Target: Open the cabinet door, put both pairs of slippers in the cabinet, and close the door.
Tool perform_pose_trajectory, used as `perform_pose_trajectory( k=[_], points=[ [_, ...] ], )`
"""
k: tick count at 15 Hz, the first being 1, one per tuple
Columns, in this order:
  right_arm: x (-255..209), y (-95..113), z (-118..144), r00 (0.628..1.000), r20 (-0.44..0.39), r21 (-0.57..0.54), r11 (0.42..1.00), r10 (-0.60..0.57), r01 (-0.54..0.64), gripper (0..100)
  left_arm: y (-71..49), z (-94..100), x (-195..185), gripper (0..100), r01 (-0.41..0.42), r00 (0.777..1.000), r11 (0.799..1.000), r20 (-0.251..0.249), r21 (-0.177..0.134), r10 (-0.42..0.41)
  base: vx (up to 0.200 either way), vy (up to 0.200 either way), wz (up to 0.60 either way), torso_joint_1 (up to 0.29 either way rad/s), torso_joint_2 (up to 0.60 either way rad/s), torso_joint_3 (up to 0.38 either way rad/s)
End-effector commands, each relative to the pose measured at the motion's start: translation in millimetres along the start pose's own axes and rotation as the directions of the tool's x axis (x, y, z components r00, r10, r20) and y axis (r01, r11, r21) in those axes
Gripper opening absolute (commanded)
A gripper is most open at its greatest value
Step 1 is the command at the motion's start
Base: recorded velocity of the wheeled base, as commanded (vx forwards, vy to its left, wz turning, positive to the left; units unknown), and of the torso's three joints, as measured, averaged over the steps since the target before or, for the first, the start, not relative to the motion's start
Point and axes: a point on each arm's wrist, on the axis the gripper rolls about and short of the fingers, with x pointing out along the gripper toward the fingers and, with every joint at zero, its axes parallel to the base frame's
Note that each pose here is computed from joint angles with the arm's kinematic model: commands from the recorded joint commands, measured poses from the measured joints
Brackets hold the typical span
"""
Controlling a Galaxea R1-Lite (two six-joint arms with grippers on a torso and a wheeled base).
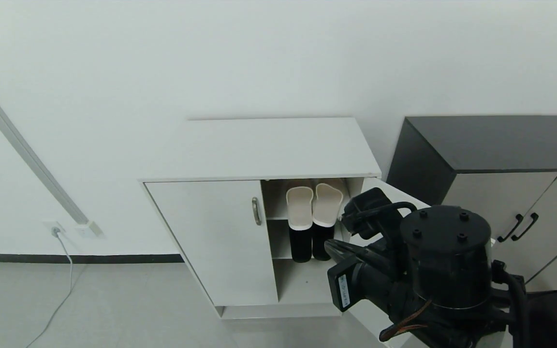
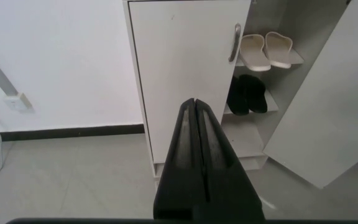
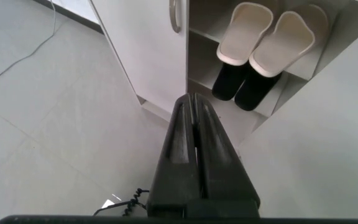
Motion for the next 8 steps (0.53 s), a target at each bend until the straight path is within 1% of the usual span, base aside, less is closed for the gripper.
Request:
perform_pose_trajectory(
  k=[1,6,8],
  points=[
    [0.0,-0.1,-0.4,1.0,-0.001,-0.001,1.0,0.0,0.0,0,0.0,0.1,0.1,0,0.0,1.0,1.0,0.0,0.0,0.0,0.0,0.0,0.0,0.0,0.0,0.0],
    [0.0,-0.3,-2.5,1.0,-0.008,-0.004,1.0,-0.001,0.001,0,0.0,0.1,0.1,0,0.0,1.0,1.0,0.0,0.0,0.0,0.0,0.0,0.0,0.0,0.0,0.0],
    [0.0,-0.3,-2.5,1.0,-0.008,-0.004,1.0,-0.001,0.001,0,0.0,0.1,0.1,0,0.0,1.0,1.0,0.0,0.0,0.0,0.0,0.0,-0.6,-0.002,0.0,0.0]
  ],
)
